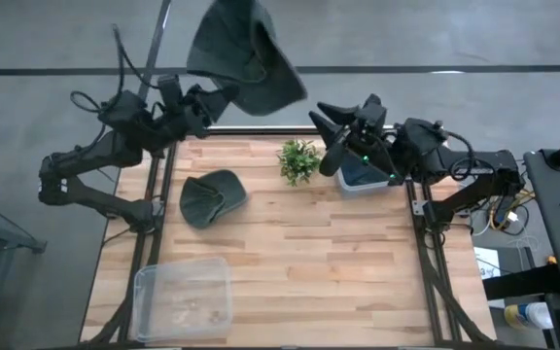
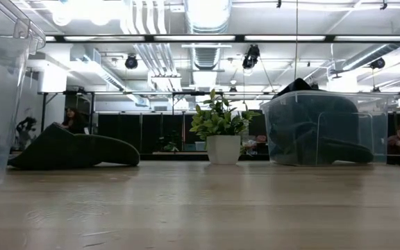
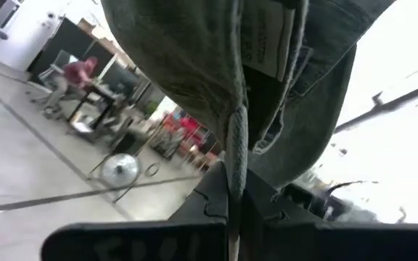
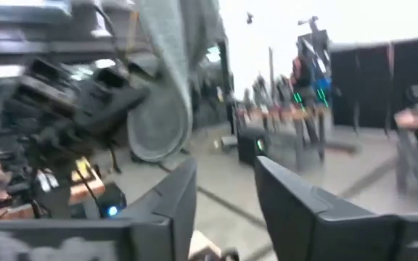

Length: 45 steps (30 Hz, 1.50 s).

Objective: Pick & Place hat
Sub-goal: Put the bottom black cap into the bottom transparent bin

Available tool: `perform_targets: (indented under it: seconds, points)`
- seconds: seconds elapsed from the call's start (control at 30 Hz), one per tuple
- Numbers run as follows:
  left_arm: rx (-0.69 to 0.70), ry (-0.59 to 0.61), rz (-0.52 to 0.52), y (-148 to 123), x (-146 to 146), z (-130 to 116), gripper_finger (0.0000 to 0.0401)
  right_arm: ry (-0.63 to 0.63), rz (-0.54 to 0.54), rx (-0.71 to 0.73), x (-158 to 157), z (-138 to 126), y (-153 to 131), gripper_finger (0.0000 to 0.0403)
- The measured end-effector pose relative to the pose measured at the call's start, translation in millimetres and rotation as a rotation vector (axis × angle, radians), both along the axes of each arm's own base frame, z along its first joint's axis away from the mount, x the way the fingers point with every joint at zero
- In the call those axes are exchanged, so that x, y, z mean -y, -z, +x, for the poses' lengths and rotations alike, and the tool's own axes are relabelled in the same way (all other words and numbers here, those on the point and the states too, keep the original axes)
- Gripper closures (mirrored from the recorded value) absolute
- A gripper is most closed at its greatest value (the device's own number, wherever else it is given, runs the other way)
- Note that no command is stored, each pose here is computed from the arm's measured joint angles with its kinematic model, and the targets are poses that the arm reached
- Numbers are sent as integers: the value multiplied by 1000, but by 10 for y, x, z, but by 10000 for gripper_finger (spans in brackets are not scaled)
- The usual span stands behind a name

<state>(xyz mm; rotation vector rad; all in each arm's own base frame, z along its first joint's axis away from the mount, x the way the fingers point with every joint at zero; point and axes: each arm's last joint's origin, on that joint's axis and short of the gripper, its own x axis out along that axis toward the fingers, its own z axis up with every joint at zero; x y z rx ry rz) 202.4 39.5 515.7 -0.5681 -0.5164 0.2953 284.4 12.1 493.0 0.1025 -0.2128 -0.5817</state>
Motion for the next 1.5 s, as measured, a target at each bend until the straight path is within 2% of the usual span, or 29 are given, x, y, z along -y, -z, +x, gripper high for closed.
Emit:
perform_targets:
  seconds: [0.2, 0.33, 0.5, 0.67, 0.83, 0.9, 1.03, 1.07, 1.33, 1.5]
  points:
    - [175, 53, -19, -119, 12, -32, 397, -13, -148, 113, -44, 128, -85, 220]
    - [178, 58, -20, -112, 9, -1, 397, 32, -230, 144, -24, 274, -70, 205]
    - [161, 94, -42, -65, 5, 95, 397, 38, -241, 152, -7, 456, -20, 202]
    - [152, 124, -47, -50, 9, 122, 397, 53, -256, 172, -5, 492, -115, 207]
    - [99, 128, -57, -10, 15, 132, 397, 67, -244, 198, 21, 483, -238, 242]
    - [78, 128, -58, 7, 14, 141, 397, 59, -224, 193, 33, 467, -278, 276]
    - [69, 132, -56, 14, 14, 144, 397, 54, -198, 160, 73, 448, -311, 374]
    - [63, 131, -52, 17, 14, 143, 397, 57, -199, 154, 78, 450, -312, 382]
    - [-23, 160, -38, 68, 32, 121, 350, 58, -195, 144, 88, 459, -303, 392]
    - [-25, 152, -34, 65, 31, 109, 343, 42, -176, 139, 96, 466, -291, 393]
